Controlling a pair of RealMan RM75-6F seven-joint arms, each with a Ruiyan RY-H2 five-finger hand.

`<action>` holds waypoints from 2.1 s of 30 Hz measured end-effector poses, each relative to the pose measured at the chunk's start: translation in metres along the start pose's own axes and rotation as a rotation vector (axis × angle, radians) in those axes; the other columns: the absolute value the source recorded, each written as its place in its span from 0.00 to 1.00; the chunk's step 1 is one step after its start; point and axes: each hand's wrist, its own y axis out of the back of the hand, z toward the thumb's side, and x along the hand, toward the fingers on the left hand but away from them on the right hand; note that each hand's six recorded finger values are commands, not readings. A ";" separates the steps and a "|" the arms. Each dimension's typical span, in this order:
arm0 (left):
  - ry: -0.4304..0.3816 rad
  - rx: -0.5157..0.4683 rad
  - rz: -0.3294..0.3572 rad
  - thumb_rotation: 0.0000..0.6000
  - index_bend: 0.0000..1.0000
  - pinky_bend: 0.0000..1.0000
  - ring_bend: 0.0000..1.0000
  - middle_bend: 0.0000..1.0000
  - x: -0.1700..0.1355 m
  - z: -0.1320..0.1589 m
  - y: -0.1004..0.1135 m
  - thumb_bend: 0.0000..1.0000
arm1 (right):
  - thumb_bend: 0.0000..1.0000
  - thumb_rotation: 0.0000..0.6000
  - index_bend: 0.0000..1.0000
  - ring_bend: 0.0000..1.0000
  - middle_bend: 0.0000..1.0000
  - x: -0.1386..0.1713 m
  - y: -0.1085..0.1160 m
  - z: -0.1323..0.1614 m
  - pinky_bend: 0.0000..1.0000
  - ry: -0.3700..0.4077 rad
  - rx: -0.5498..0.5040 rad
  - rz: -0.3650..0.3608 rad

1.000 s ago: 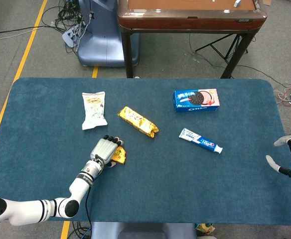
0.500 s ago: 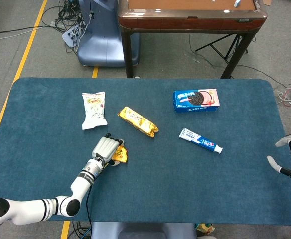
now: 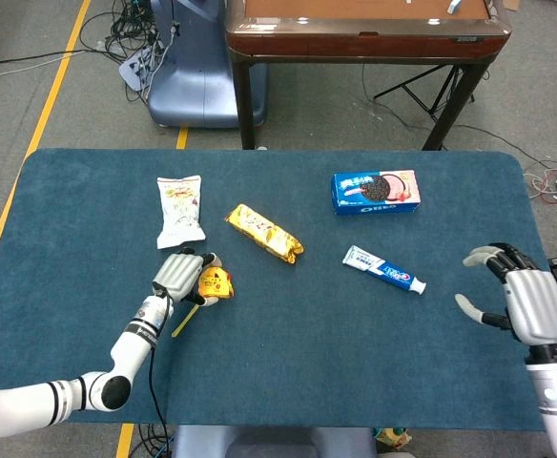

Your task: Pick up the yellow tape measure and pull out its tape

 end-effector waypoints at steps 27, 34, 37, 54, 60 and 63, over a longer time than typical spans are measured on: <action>0.010 -0.340 0.042 1.00 0.50 0.18 0.43 0.54 -0.034 0.047 0.081 0.20 | 0.30 1.00 0.22 0.09 0.18 -0.096 -0.089 0.228 0.21 0.406 -0.170 0.141; 0.008 -0.369 0.041 1.00 0.50 0.18 0.43 0.54 -0.038 0.053 0.091 0.20 | 0.30 1.00 0.22 0.09 0.18 -0.105 -0.100 0.253 0.21 0.422 -0.167 0.157; 0.008 -0.383 0.039 1.00 0.50 0.19 0.43 0.54 -0.039 0.055 0.093 0.20 | 0.30 1.00 0.22 0.09 0.18 -0.109 -0.103 0.259 0.21 0.425 -0.167 0.153; -0.007 -0.406 0.037 1.00 0.49 0.19 0.44 0.54 -0.042 0.066 0.099 0.20 | 0.30 1.00 0.22 0.09 0.18 -0.116 -0.110 0.275 0.21 0.427 -0.169 0.130; -0.007 -0.405 0.038 1.00 0.49 0.19 0.44 0.54 -0.043 0.067 0.100 0.20 | 0.30 1.00 0.22 0.09 0.18 -0.119 -0.110 0.277 0.21 0.422 -0.171 0.130; -0.009 -0.405 0.037 1.00 0.49 0.19 0.44 0.54 -0.043 0.068 0.100 0.20 | 0.30 1.00 0.22 0.09 0.18 -0.119 -0.111 0.279 0.21 0.424 -0.171 0.132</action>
